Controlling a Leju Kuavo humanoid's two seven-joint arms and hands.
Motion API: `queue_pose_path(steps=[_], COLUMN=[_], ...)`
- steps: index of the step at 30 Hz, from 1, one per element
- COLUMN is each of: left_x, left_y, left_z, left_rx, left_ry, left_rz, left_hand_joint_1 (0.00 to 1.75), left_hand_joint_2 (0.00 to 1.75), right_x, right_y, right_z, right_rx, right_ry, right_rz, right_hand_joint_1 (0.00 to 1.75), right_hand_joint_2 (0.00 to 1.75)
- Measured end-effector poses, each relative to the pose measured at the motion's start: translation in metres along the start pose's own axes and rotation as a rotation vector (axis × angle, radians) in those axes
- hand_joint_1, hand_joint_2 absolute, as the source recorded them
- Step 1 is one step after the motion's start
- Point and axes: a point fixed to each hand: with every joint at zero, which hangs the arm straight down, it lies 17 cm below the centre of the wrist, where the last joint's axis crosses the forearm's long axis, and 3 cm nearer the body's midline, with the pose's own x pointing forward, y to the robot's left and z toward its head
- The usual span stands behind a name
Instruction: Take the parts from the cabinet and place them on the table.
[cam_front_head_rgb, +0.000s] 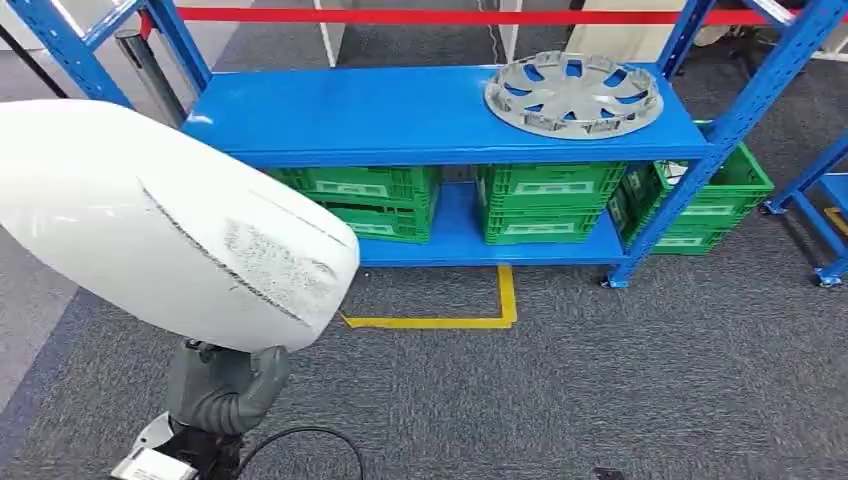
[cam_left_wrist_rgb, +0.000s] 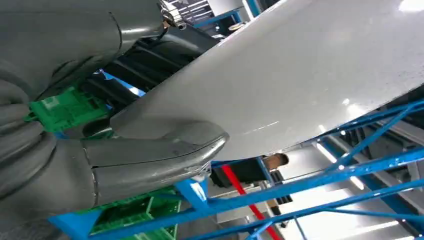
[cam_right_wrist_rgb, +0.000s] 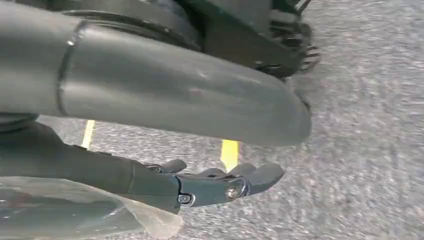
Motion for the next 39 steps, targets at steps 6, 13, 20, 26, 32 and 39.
queue_pose_path(steps=[6, 13, 20, 26, 32, 39], left_x=[-0.001, -0.001, -0.001, -0.001, -0.002, -0.001], left_y=[0.000, 0.002, 0.005, 0.006, 0.007, 0.007], left_z=[0.000, -0.001, -0.003, -0.003, -0.002, -0.003], left_rx=[-0.003, 0.011, 0.035, 0.040, 0.043, 0.037], left_ry=[0.001, -0.001, -0.001, -0.004, 0.000, -0.005], left_rz=[0.000, -0.008, -0.021, -0.034, -0.037, -0.036], left_hand_joint_1=[1.75, 1.75, 1.75, 1.75, 1.75, 1.75], left_hand_joint_2=[1.75, 1.75, 1.75, 1.75, 1.75, 1.75], right_x=[0.000, -0.001, 0.003, 0.006, 0.004, 0.007], right_y=[0.001, -0.003, -0.004, -0.003, -0.003, 0.002], right_z=[0.000, -0.001, -0.001, -0.001, -0.001, -0.001], right_rx=[-0.001, -0.023, -0.027, -0.024, -0.022, -0.013], right_ry=[0.000, 0.000, -0.011, -0.016, -0.007, -0.015], right_rz=[-0.009, -0.025, -0.054, -0.050, -0.034, -0.025], right_hand_joint_1=[0.00, 0.00, 0.00, 0.00, 0.00, 0.00], right_hand_joint_2=[0.00, 0.00, 0.00, 0.00, 0.00, 0.00])
